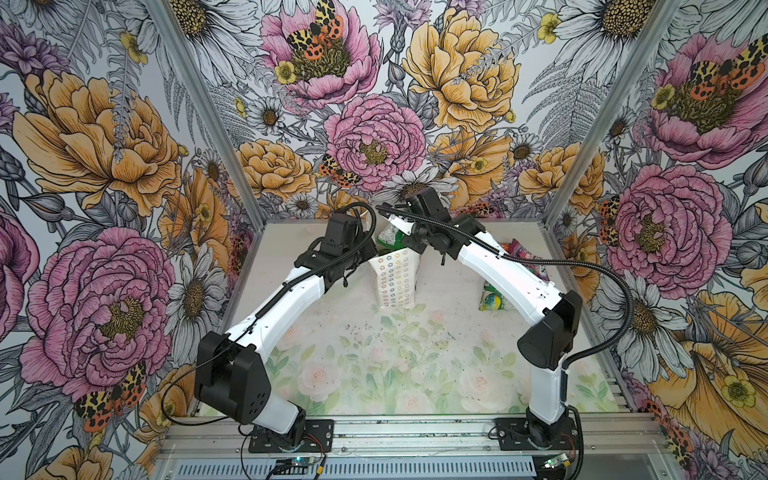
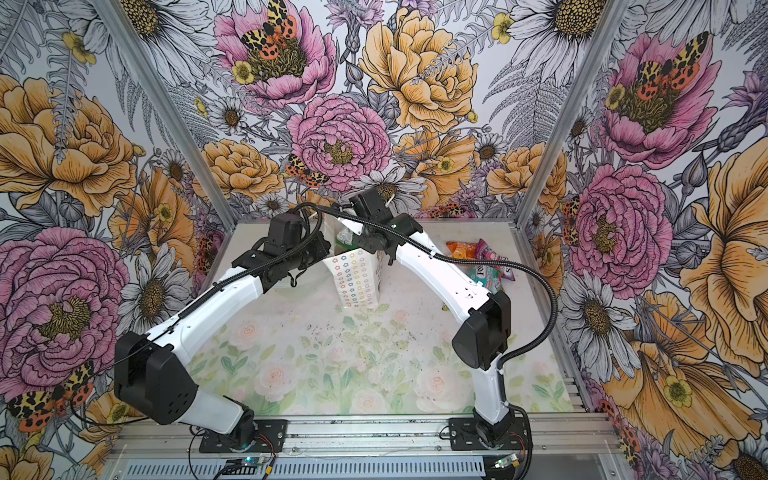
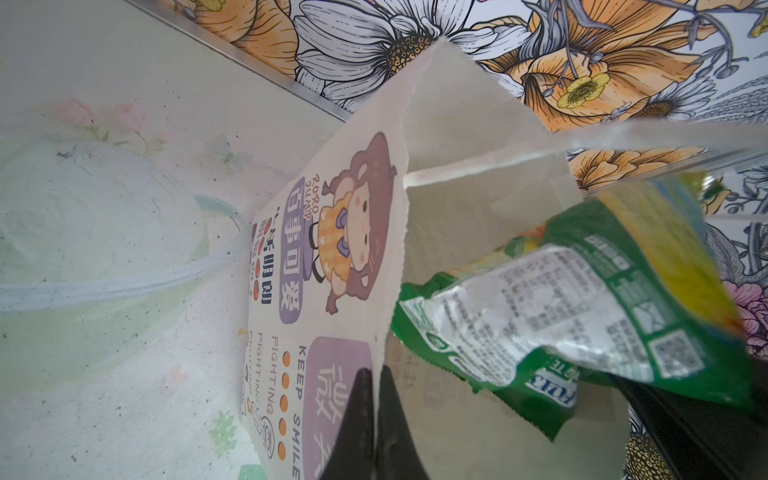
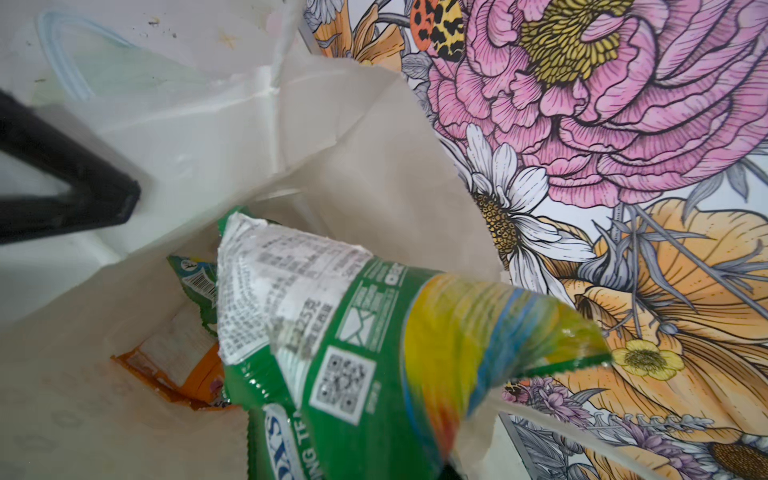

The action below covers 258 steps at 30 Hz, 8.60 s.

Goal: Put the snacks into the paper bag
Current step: 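Lower the green striped packet into the bag and open the right gripper, then move the right gripper back to the remaining candy packets, then lower the right gripper onto the green packet and grasp it, then lift the green packet with the right gripper and carry it over the bag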

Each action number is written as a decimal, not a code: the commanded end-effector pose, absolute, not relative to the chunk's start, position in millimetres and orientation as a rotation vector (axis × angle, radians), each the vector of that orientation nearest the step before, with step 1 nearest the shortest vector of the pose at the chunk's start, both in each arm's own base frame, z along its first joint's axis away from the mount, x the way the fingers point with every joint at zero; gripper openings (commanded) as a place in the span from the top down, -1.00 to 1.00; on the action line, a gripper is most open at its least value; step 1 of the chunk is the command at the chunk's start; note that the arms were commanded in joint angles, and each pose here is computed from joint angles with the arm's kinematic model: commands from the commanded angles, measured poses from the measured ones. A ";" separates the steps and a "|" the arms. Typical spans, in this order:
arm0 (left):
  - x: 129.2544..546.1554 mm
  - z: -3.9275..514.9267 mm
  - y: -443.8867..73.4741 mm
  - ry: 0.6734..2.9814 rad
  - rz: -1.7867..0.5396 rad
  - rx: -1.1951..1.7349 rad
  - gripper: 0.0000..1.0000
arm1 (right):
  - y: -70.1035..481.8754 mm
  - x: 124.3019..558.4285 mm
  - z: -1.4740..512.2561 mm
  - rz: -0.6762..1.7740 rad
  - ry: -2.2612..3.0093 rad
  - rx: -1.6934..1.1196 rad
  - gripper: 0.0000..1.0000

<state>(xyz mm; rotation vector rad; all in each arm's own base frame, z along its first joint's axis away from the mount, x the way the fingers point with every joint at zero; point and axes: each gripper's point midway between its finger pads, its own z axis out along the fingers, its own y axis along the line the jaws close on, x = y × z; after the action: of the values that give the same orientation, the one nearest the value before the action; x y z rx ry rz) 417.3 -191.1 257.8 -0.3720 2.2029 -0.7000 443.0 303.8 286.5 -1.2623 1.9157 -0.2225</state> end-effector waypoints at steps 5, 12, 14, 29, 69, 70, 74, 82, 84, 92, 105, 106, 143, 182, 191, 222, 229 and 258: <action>419.2 276.7 -183.3 2.143 -0.714 -0.360 1.00 | 302.7 403.5 310.4 -0.127 1.916 -1.335 1.00; 423.4 278.6 -186.5 2.142 -0.717 -0.348 1.00 | 309.7 382.5 319.3 -0.049 1.912 -1.374 1.00; 424.7 279.3 -187.9 2.142 -0.721 -0.345 1.00 | 313.0 379.4 322.0 -0.042 1.903 -1.379 1.00; 428.6 275.6 -190.5 2.153 -0.720 -0.337 1.00 | 309.2 397.1 322.5 -0.213 1.918 -1.315 0.23; 427.0 276.4 -192.3 2.148 -0.726 -0.313 1.00 | 142.7 363.2 375.5 0.160 1.966 -0.334 -0.56; 426.9 277.5 -192.9 2.147 -0.728 -0.311 1.00 | 133.2 364.9 370.2 0.148 1.983 -0.285 -0.64; 426.5 275.4 -194.6 2.153 -0.733 -0.310 1.00 | 94.2 370.8 344.0 0.142 2.055 -0.066 -0.82; 426.7 274.2 -194.7 2.157 -0.734 -0.313 1.00 | 34.8 381.0 273.8 0.207 2.214 0.353 -0.87; 426.2 273.8 -194.2 2.157 -0.732 -0.316 1.00 | 20.9 380.7 250.5 0.238 2.257 0.470 -0.94; 426.0 271.9 -191.3 2.158 -0.728 -0.328 1.00 | -13.1 365.5 164.8 0.364 2.344 0.991 -0.99; 424.8 269.2 -190.3 2.163 -0.727 -0.333 1.00 | -7.8 366.7 125.8 0.486 2.280 1.443 -0.99; 424.6 270.0 -190.0 2.161 -0.728 -0.333 1.00 | -8.4 367.0 124.0 0.482 2.275 1.457 -0.99; 426.3 268.6 -191.7 2.164 -0.726 -0.336 1.00 | 7.7 394.4 35.7 0.423 2.450 1.525 -0.57; 420.7 275.7 -190.0 2.147 -0.732 -0.333 1.00 | 104.7 430.8 281.8 0.842 2.199 0.335 1.00; 421.1 275.4 -190.4 2.148 -0.731 -0.334 1.00 | 135.7 428.5 410.7 0.859 1.935 0.051 1.00; 419.0 276.5 -196.2 2.146 -0.750 -0.326 1.00 | 329.0 408.9 517.1 0.917 1.634 -0.513 1.00; 420.2 276.0 -195.3 2.143 -0.759 -0.325 1.00 | 341.4 431.7 469.6 0.826 1.760 -0.512 1.00; 420.0 275.7 -191.1 2.137 -0.766 -0.342 1.00 | 344.2 452.6 331.0 0.453 2.096 -0.527 1.00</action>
<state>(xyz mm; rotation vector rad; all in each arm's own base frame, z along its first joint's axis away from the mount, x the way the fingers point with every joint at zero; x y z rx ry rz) 420.2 -193.0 256.3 -0.3468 2.2038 -0.7272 444.8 342.7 339.8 -0.5270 2.0970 0.5051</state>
